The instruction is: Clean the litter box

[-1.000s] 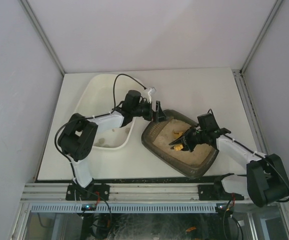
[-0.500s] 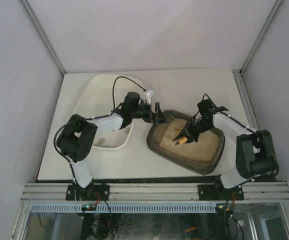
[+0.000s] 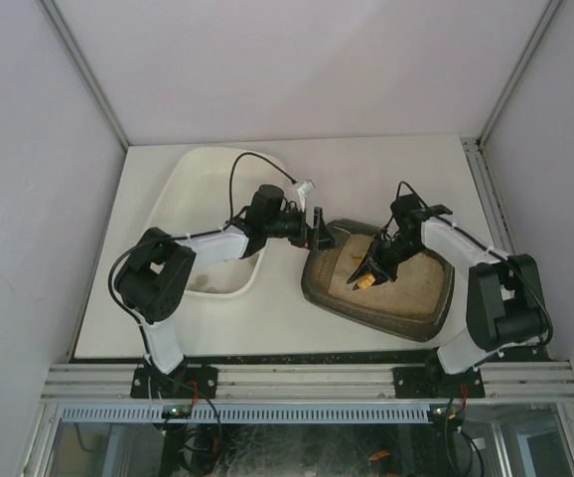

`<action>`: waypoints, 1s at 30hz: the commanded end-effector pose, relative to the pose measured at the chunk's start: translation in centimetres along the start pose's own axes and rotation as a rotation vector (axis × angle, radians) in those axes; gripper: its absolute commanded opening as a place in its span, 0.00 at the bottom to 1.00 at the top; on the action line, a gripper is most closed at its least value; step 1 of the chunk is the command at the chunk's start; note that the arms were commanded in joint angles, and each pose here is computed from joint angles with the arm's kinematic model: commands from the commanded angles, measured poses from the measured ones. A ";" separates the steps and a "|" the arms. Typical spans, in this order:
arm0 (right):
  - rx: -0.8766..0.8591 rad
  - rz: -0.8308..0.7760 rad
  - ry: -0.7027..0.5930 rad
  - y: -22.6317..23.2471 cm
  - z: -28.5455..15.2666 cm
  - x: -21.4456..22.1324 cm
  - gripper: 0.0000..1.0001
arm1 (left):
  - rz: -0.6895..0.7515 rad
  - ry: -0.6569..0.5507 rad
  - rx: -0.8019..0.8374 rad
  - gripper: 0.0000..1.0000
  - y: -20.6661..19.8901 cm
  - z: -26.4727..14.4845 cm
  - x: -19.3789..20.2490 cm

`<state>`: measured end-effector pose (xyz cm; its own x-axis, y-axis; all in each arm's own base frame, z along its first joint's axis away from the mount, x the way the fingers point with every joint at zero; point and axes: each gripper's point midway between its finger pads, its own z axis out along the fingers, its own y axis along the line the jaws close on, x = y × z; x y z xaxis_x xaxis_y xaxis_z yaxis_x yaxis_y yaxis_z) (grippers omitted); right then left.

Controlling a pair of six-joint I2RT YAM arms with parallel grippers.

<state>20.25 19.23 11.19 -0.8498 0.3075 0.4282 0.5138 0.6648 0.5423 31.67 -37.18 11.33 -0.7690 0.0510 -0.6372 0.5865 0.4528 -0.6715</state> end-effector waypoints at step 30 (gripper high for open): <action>0.029 -0.037 -0.018 0.8 1.8 2.7 0.00 | -0.002 0.060 0.072 1.00 -0.5 5.1 -7.8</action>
<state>18.13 21.97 12.33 -0.8696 0.2779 0.4082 0.4760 0.6920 0.5427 37.83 -40.82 12.64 -0.7944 0.1278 -0.5938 0.5811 0.4441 -0.6819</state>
